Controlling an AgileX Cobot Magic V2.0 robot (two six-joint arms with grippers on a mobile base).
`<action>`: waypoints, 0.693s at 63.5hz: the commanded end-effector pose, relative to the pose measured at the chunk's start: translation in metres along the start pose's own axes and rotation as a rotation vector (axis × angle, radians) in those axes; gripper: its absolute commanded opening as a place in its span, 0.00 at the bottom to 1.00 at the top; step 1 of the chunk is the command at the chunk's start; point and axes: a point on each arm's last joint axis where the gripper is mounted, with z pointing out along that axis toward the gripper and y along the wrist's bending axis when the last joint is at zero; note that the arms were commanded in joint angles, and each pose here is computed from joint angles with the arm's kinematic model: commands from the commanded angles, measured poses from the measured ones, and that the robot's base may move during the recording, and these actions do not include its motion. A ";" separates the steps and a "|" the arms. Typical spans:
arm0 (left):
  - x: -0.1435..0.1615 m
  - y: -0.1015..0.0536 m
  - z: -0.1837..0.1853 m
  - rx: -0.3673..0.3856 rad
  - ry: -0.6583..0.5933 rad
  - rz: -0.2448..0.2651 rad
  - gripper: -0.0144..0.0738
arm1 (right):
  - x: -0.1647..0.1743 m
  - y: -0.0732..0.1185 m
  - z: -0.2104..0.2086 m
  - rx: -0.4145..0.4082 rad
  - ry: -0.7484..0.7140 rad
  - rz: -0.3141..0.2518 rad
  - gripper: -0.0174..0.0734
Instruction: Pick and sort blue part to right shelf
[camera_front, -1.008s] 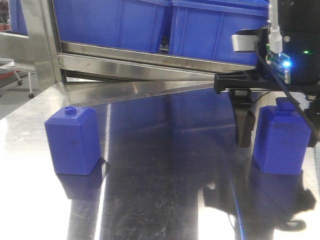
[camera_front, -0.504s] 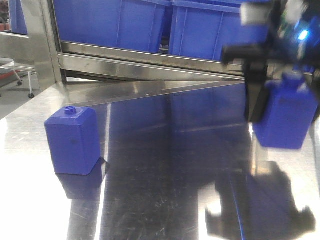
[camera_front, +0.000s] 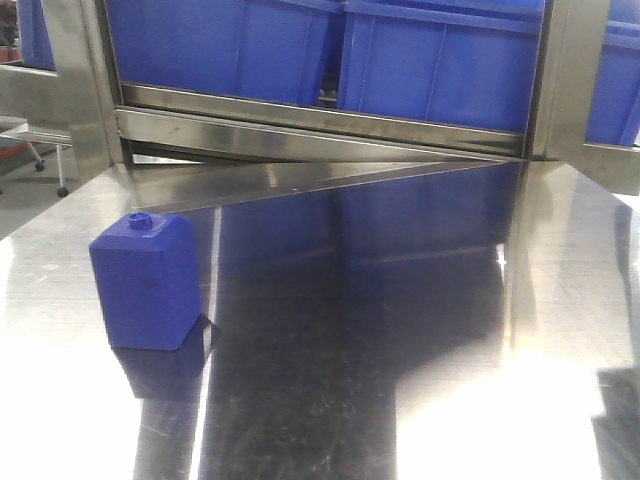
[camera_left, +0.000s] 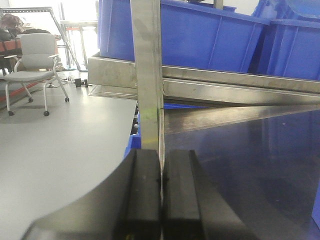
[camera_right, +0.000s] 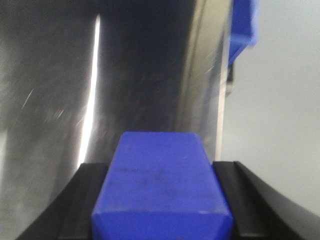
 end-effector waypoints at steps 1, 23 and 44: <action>0.000 0.001 -0.001 -0.005 -0.075 -0.009 0.30 | -0.006 -0.008 -0.021 0.032 -0.260 -0.018 0.66; 0.000 0.001 -0.001 -0.005 -0.075 -0.009 0.30 | 0.051 -0.009 -0.073 0.038 -0.593 -0.039 0.66; 0.000 0.001 -0.001 -0.005 -0.075 -0.009 0.30 | 0.069 -0.008 -0.106 0.036 -0.767 -0.040 0.66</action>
